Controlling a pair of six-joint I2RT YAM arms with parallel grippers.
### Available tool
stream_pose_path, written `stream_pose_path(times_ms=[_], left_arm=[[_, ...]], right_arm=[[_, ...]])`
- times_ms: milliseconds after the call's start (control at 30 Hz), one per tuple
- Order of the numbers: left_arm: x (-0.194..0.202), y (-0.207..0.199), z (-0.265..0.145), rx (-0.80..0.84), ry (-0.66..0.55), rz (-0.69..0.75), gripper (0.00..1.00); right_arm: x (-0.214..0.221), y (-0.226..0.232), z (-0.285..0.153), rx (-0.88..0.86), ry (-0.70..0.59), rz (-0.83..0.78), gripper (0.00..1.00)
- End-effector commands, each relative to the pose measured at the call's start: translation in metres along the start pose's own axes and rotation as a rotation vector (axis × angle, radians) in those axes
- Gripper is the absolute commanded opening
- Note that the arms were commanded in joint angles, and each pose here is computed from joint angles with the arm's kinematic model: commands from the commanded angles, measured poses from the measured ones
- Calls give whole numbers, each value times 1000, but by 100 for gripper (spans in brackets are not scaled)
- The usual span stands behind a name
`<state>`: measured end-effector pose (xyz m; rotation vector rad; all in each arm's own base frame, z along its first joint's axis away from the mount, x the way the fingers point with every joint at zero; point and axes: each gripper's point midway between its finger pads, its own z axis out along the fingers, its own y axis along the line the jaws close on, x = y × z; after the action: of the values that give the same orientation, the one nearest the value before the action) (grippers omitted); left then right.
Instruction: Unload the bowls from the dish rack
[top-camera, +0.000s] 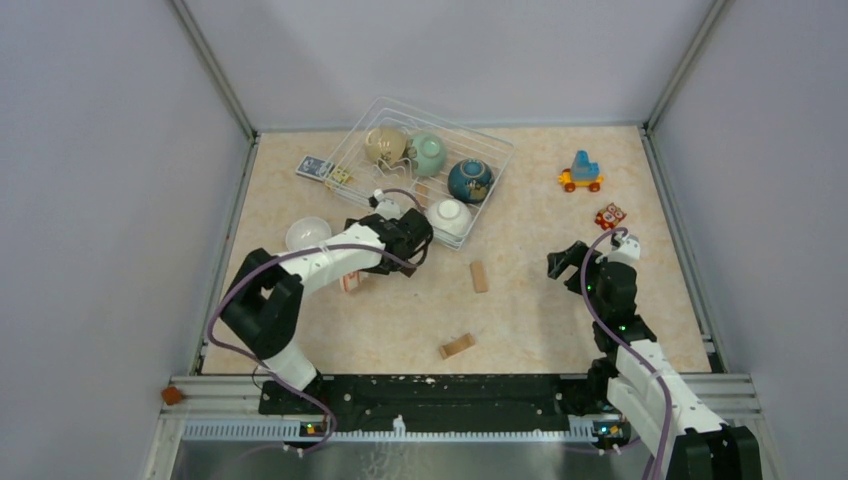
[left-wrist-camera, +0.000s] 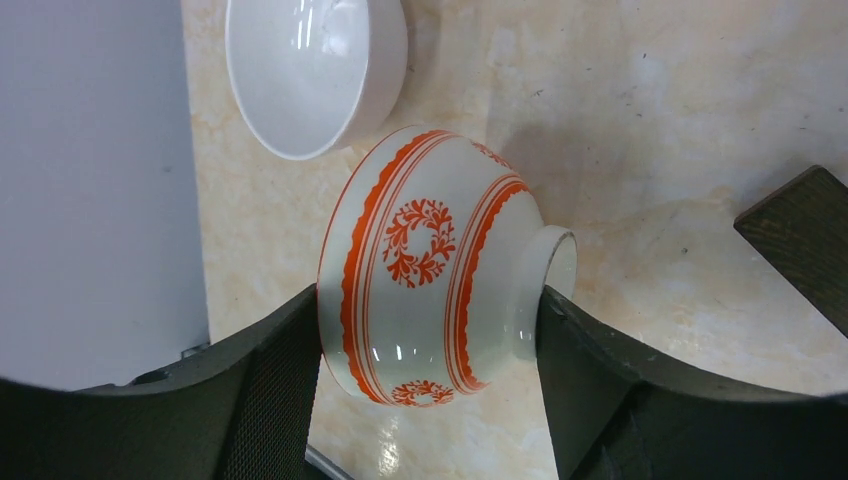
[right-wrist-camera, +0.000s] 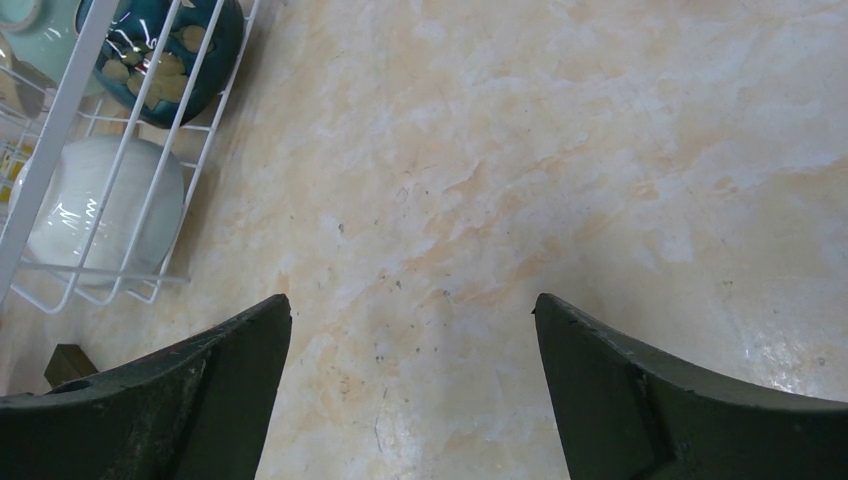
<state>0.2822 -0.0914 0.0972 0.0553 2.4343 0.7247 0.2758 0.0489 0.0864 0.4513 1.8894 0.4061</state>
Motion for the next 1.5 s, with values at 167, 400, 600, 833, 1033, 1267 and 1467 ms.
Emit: stream_pose_path(times_ms=[167, 400, 600, 833, 1033, 1267, 1467], left_arm=[[8, -23, 5, -54, 29, 47, 52], [5, -50, 2, 87, 36, 23, 76], [3, -70, -5, 208, 49, 26, 88], [3, -95, -16, 370, 71, 19, 95], [0, -103, -26, 441, 73, 1, 91], [-7, -112, -43, 564, 67, -17, 92], [-17, -106, -57, 621, 33, -52, 93]], right_arm=[[-9, 6, 0, -19, -34, -1, 91], [-9, 6, 1, -19, -33, -2, 91], [-9, 6, 1, -18, -34, -2, 91], [-9, 6, 1, -20, -33, -1, 90], [-9, 6, 1, -20, -33, -1, 90], [-8, 6, 1, -20, -31, -1, 91], [-8, 6, 1, -19, -31, -1, 91]])
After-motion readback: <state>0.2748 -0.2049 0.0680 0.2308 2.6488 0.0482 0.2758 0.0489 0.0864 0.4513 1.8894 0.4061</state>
